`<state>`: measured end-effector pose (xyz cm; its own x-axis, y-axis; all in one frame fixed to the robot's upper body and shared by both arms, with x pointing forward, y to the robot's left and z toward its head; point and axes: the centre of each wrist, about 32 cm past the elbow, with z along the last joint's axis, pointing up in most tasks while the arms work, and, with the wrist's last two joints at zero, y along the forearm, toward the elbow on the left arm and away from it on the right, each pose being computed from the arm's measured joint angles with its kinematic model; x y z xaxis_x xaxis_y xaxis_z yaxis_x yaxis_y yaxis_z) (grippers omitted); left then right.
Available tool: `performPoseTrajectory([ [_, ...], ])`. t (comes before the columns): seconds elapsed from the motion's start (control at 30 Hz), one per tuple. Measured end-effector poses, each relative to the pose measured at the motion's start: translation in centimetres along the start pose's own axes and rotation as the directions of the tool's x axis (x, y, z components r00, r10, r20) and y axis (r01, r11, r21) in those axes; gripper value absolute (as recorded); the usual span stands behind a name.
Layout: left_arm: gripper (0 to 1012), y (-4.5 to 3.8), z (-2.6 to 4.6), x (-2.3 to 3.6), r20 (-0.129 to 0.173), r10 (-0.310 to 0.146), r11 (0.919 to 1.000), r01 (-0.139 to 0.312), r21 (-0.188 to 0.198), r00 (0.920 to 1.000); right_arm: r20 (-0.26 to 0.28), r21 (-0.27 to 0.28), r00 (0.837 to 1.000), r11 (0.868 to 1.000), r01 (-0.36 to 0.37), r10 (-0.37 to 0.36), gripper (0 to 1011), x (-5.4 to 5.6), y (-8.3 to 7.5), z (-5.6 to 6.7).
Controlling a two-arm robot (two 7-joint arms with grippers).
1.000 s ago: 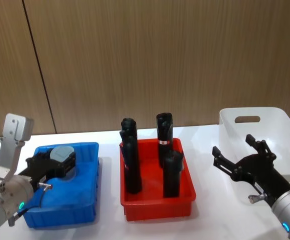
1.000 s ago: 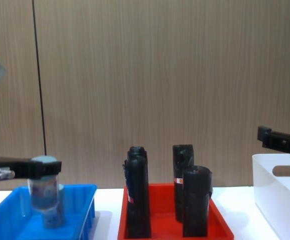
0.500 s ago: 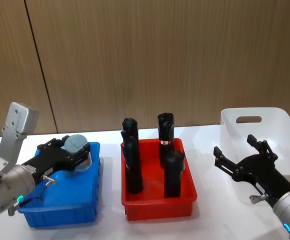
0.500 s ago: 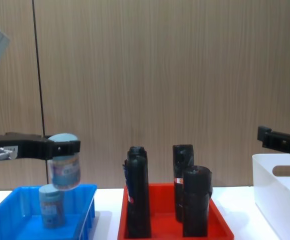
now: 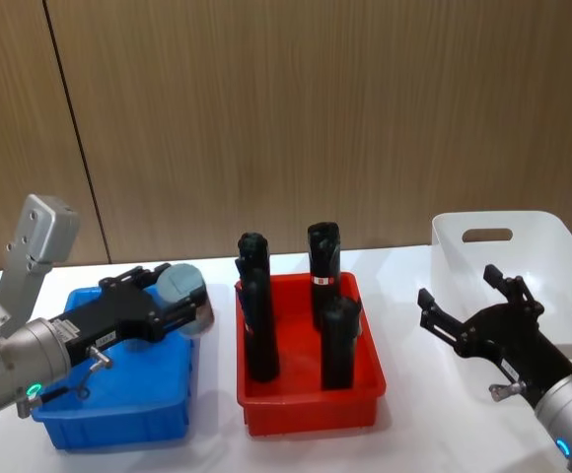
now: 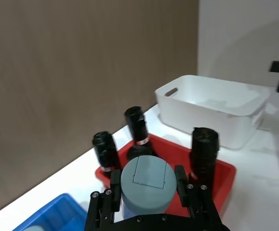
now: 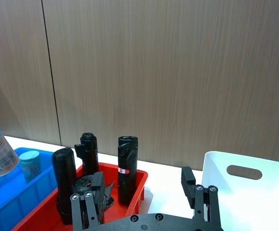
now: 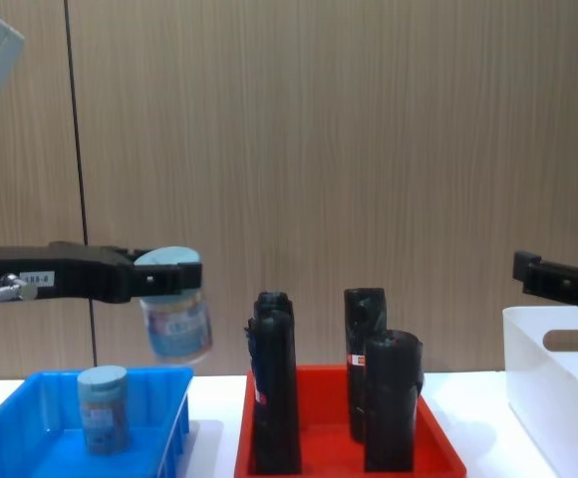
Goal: Pick the cotton swabs from the blue box and place them into the white box.
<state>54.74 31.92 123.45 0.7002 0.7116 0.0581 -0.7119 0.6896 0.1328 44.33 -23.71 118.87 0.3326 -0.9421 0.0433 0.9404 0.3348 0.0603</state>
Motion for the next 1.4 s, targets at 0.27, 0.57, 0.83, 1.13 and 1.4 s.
performPoseTrajectory([
  [0.27, 673, -0.13, 0.01, 0.62, 0.013, -0.124, 0.9919, 0.124, -0.029, 0.9922, 0.0, 0.0, 1.0, 1.0, 0.0, 0.0, 1002, 0.0, 0.0, 0.0],
  [0.57, 673, -0.41, -0.03, 1.44, 0.032, -0.269, 0.9606, 0.271, -0.064, 0.9626, 0.0, 0.0, 1.0, 1.0, 0.0, 0.0, 1002, 0.0, 0.0, 0.0],
  [0.83, 673, -0.69, -0.06, 2.16, 0.053, -0.381, 0.919, 0.384, -0.089, 0.9231, 0.0, 0.0, 1.0, 1.0, 0.0, 0.0, 1002, 0.0, 0.0, 0.0],
  [1.13, 673, -0.73, -0.31, 2.61, 0.065, -0.444, 0.8863, 0.448, -0.116, 0.8938, 0.0, 0.0, 1.0, 1.0, 0.0, 0.0, 1002, 0.0, 0.0, 0.0],
  [1.4, 673, -0.65, -0.62, 2.78, 0.066, -0.461, 0.8745, 0.465, -0.137, 0.8852, 0.0, 0.0, 1.0, 1.0, 0.0, 0.0, 1002, 0.0, 0.0, 0.0],
])
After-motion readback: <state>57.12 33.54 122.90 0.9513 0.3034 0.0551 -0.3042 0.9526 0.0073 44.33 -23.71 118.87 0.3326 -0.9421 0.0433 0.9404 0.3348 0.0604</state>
